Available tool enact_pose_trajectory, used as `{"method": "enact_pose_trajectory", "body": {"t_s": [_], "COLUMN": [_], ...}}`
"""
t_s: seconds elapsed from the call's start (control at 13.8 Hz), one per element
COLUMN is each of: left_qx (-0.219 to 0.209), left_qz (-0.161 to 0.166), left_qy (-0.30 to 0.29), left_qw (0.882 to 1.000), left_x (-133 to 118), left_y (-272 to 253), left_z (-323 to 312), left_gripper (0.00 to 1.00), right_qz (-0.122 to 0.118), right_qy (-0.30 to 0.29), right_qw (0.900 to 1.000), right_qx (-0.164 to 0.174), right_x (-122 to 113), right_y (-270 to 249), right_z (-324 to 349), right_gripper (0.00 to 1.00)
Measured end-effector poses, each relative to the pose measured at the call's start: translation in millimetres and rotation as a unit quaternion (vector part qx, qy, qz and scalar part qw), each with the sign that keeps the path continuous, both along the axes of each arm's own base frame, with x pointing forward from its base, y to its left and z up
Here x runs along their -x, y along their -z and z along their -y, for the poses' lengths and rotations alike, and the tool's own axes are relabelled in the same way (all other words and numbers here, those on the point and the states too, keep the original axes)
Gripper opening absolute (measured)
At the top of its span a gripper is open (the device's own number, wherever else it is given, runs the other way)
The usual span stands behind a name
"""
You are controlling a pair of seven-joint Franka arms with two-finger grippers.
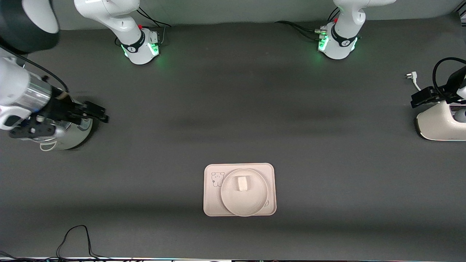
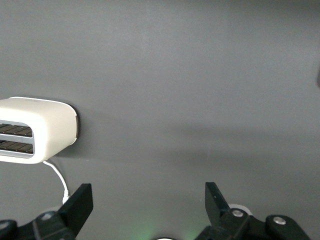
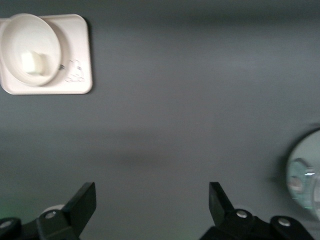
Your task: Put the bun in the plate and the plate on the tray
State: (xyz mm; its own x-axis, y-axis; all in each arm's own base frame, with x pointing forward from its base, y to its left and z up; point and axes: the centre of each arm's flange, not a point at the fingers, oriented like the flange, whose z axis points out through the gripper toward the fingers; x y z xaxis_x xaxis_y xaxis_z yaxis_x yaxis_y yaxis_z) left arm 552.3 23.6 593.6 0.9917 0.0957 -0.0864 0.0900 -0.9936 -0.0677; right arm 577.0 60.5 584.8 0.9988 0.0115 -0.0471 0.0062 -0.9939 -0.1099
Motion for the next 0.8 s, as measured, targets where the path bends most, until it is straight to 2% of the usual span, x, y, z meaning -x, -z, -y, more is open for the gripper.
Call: {"method": "enact_pose_trajectory", "body": {"t_s": [0.22, 0.51, 0.8], "left_qx": [0.000, 0.000, 0.000], "left_qz": [0.000, -0.001, 0.000], "left_qy": [0.000, 0.000, 0.000], "left_qw": [1.000, 1.000, 1.000], "left_x": [0, 0, 0], "left_y": [0, 0, -1], "left_z": [0, 0, 0], "left_gripper": [1.00, 1.00, 1.00], "right_qz": [0.002, 0.005, 0.006], "right_qy": [-0.016, -0.012, -0.011], "right_qw": [0.999, 0.999, 0.999], "right_qx": [0.032, 0.036, 0.037], "right_x": [9, 11, 13], "right_y": [-1, -4, -8], "right_z": [35, 74, 75], "right_gripper": [1.00, 1.00, 1.00]}}
